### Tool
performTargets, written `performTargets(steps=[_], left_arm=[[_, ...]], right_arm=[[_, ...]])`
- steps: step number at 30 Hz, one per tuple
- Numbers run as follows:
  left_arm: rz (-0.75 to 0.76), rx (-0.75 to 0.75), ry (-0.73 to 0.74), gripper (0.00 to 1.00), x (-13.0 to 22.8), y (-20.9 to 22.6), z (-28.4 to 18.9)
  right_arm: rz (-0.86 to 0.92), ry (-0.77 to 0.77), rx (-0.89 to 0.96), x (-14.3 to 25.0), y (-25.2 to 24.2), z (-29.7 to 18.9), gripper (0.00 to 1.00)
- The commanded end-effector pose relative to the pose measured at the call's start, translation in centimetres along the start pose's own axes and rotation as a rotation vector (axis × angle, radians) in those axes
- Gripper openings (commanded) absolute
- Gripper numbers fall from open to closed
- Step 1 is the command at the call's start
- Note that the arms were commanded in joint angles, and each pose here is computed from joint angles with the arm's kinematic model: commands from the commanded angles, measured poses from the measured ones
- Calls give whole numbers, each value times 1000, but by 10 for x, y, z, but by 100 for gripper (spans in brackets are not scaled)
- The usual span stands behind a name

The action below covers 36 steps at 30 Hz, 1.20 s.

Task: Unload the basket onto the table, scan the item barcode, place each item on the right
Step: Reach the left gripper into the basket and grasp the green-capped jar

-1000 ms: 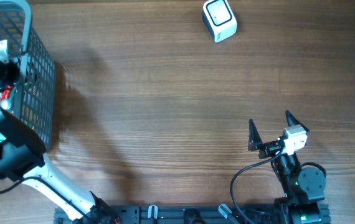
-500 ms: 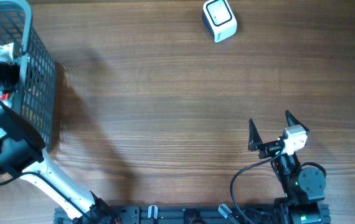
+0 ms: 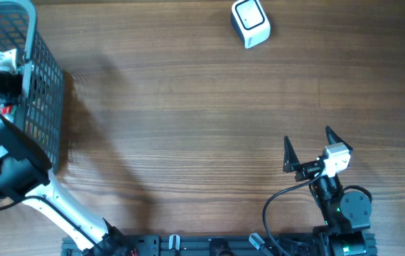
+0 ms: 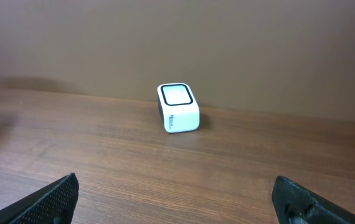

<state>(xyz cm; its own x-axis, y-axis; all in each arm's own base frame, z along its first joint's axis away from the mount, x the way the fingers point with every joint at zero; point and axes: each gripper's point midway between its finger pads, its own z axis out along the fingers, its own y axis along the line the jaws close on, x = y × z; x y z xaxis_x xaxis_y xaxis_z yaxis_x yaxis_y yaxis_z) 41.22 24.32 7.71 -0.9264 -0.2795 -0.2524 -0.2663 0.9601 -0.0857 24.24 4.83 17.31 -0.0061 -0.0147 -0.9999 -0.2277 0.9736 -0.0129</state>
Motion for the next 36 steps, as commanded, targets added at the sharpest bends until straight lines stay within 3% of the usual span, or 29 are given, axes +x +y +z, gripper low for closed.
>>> performTargets(steps=[1,6,11,15,18,23,28,29,36], left_arm=[[7,22,16,70,3,-3,10],[7,17,16,57,3,-3,10],[12,8,-16,54,-2,-3,-2],[25,-31,-131,54,-23,-2,-37],[47,-70,-262,56,-44,-3,-82],[74,-152,-562,58,-79,-12,-199],[1,-172,-832,57,-84,-29,-304],[-66,-148,-942,56,-73,-41,-350],[-45,-55,-959,55,-39,-97,-382]], right_arm=[[-12,-1,5,0,-1,0,100],[-12,-1,5,0,-1,0,100],[-12,-1,5,0,-1,0,100],[-12,-1,5,0,-1,0,100],[-12,-1,5,0,-1,0,100],[-12,-1,5,0,-1,0,100],[-12,-1,5,0,-1,0,100],[-12,-1,5,0,-1,0,100],[-12,-1,5,0,-1,0,100]])
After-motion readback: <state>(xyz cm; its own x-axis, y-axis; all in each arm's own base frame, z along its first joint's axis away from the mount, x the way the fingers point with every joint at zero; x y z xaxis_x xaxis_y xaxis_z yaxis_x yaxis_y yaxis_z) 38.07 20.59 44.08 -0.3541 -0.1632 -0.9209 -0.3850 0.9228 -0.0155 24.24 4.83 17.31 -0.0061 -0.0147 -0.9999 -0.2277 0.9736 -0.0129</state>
